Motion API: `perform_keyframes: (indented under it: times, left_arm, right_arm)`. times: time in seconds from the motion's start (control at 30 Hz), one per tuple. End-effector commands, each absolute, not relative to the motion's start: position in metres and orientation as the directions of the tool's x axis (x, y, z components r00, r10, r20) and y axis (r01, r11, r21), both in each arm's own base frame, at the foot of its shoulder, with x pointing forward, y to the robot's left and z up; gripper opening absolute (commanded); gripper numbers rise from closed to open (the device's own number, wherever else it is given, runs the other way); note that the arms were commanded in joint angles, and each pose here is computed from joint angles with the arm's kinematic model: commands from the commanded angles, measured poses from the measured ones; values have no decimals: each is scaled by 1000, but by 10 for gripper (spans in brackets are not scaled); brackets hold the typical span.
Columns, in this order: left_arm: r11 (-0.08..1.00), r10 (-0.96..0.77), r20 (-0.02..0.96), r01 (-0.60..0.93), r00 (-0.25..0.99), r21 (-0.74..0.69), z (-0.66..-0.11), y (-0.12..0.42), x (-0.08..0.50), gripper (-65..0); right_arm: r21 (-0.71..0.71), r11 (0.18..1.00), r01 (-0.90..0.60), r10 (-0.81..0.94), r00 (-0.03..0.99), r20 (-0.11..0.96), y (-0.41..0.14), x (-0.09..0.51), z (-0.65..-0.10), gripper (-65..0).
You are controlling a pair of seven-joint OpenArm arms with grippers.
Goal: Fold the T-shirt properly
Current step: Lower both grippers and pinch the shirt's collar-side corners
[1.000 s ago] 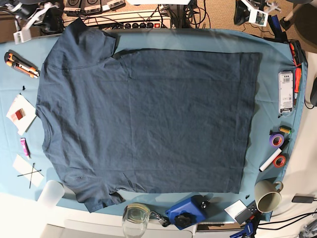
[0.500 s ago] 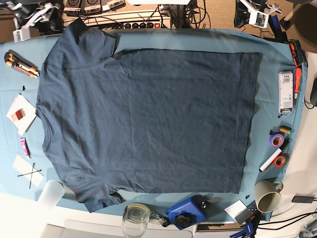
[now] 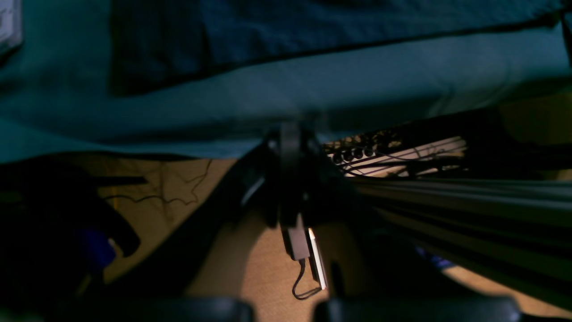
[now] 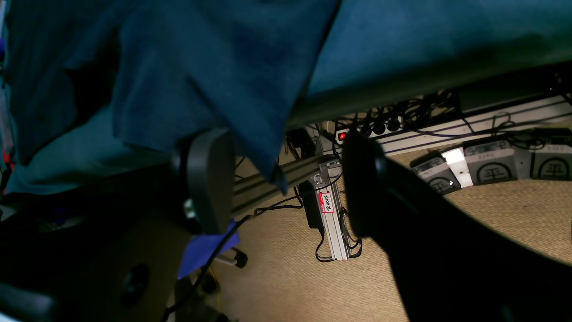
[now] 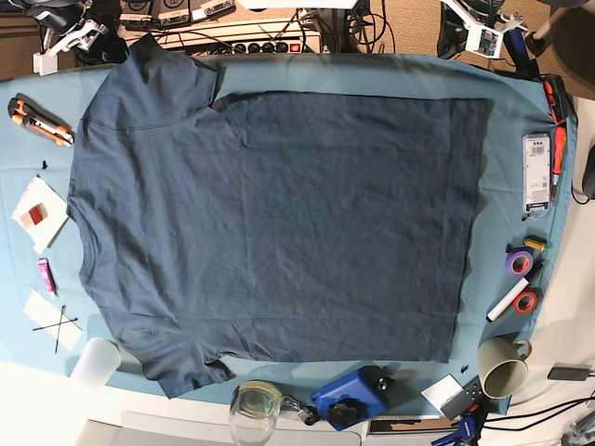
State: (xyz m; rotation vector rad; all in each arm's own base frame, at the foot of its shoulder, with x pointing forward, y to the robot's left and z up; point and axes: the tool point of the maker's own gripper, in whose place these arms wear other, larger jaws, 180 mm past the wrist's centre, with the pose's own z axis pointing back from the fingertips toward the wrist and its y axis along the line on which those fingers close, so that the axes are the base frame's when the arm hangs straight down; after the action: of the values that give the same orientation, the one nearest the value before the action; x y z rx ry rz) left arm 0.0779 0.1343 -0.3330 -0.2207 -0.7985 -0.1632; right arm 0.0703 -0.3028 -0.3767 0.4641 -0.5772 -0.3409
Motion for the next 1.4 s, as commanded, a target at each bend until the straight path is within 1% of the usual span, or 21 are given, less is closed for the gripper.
perform_keyframes:
  times: [0.0, 0.1, 0.37, 0.4, 0.43, 0.53, 0.57, 0.67, 0.7, 0.77, 0.8, 0.9, 1.1, 1.17, 1.2, 1.3, 1.37]
  left_arm:
    - [962, -55, 740, 233, 670, -140, -325, 132, 79, -650]
    - [962, -55, 744, 234, 666, -139, -325, 132, 81, -650]
    - [962, -55, 749, 235, 660, -137, -324, 132, 84, -650]
    - [962, -55, 749, 235, 660, -137, -324, 132, 84, -650]
    - [962, -55, 749, 235, 660, -137, -324, 132, 84, -650]
    - [962, -55, 750, 235, 660, -137, -324, 132, 84, -650]
    - [962, -55, 751, 236, 658, -136, -324, 132, 85, -650]
    - [962, -54, 759, 237, 649, -133, -323, 132, 88, -650]
    - [962, -54, 761, 237, 647, -133, -323, 132, 89, -650]
    - [962, -54, 762, 237, 646, -133, -322, 132, 89, -650]
    - [962, -53, 761, 237, 646, -133, -323, 132, 89, -650]
    - [963, -53, 764, 237, 642, -132, -322, 133, 90, -650]
    - [962, -53, 793, 243, 607, -122, -317, 132, 105, -650]
    - [963, -52, 806, 244, 590, -116, -315, 133, 111, -571]
    - [963, -52, 813, 246, 580, -114, -314, 132, 115, -545]
    - [969, -49, 820, 225, 571, -98, -313, 137, 125, -498]
    - [985, -33, 802, 154, 596, -74, -319, 150, 132, -459]
  right_arm:
    - [512, 846, 149, -416, 786, 458, -302, 75, -371, -281]
    - [538, 833, 126, -404, 803, 438, -287, 76, -377, -281]
    - [553, 829, 85, -379, 812, 444, -270, 90, -385, -282]
    - [557, 826, 85, -383, 809, 446, -270, 90, -384, -296]
    - [562, 823, 84, -385, 810, 443, -269, 90, -384, -329]
    - [594, 801, 75, -395, 812, 430, -263, 90, -380, -477]
    - [603, 794, 72, -399, 811, 428, -262, 90, -379, -507]
    - [616, 785, 68, -406, 807, 429, -260, 91, -377, -528]
    - [616, 784, 68, -403, 811, 424, -260, 90, -377, -546]
    - [640, 766, 61, -399, 826, 399, -254, 86, -376, -623]
    - [660, 749, 55, -401, 830, 387, -250, 84, -374, -650]
    - [693, 720, 45, -422, 822, 384, -245, 83, -367, -650]
    - [693, 719, 43, -424, 818, 389, -245, 84, -366, -650]
    - [693, 719, 43, -423, 818, 388, -245, 84, -366, -650]
    - [694, 719, 43, -424, 818, 389, -245, 84, -366, -650]
    - [694, 719, 43, -424, 818, 388, -245, 84, -366, -650]
    - [694, 719, 43, -422, 820, 387, -245, 84, -366, -650]
